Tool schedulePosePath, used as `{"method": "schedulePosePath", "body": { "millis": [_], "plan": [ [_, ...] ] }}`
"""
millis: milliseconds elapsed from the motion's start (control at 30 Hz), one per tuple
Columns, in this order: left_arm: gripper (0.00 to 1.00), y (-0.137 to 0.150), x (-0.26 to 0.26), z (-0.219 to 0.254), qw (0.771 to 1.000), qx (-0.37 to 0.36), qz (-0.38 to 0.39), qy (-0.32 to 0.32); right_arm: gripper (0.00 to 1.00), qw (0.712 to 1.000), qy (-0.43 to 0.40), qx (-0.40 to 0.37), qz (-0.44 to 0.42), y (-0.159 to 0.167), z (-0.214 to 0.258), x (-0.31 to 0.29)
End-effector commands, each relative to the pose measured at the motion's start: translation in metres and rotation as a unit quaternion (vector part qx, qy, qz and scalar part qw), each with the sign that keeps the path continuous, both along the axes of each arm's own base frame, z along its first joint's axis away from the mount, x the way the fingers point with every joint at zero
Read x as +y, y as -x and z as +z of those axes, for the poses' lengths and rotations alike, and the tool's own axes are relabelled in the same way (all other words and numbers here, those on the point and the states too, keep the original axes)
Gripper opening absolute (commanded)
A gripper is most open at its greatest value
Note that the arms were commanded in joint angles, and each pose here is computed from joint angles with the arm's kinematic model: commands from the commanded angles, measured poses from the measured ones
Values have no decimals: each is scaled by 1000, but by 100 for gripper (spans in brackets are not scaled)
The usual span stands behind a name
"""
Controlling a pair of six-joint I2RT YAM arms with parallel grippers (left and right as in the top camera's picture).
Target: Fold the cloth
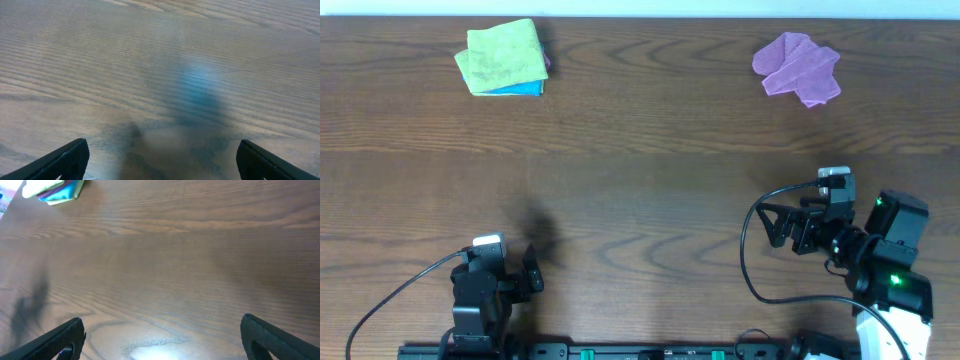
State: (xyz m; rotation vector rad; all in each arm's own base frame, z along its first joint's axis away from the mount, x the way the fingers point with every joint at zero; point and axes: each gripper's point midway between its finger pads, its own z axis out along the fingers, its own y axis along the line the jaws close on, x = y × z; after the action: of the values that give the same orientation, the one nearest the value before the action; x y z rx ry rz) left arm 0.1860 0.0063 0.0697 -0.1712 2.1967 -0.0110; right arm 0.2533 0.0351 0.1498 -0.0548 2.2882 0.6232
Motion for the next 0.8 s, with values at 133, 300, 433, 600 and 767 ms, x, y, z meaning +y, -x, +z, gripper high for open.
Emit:
{"method": "schedulePosePath", "body": {
  "millis": [133, 300, 433, 600, 767],
  "plan": [
    [96, 3, 2, -8, 1000, 12, -1, -9, 99, 1000, -8, 5, -2, 2, -1, 1],
    [95, 3, 2, -8, 1000, 12, -1, -9, 99, 999, 27, 5, -26, 4, -3, -9],
    [95, 3, 2, -8, 1000, 12, -1, -9, 99, 997, 72, -15, -37, 11, -6, -14],
    [95, 3, 2, -8, 1000, 12, -1, -9, 99, 988, 136, -73, -28, 27, -20, -9],
    [95, 3, 2, -8, 1000, 12, -1, -9, 99, 976, 171, -132, -3, 42, -34, 0]
  ]
}}
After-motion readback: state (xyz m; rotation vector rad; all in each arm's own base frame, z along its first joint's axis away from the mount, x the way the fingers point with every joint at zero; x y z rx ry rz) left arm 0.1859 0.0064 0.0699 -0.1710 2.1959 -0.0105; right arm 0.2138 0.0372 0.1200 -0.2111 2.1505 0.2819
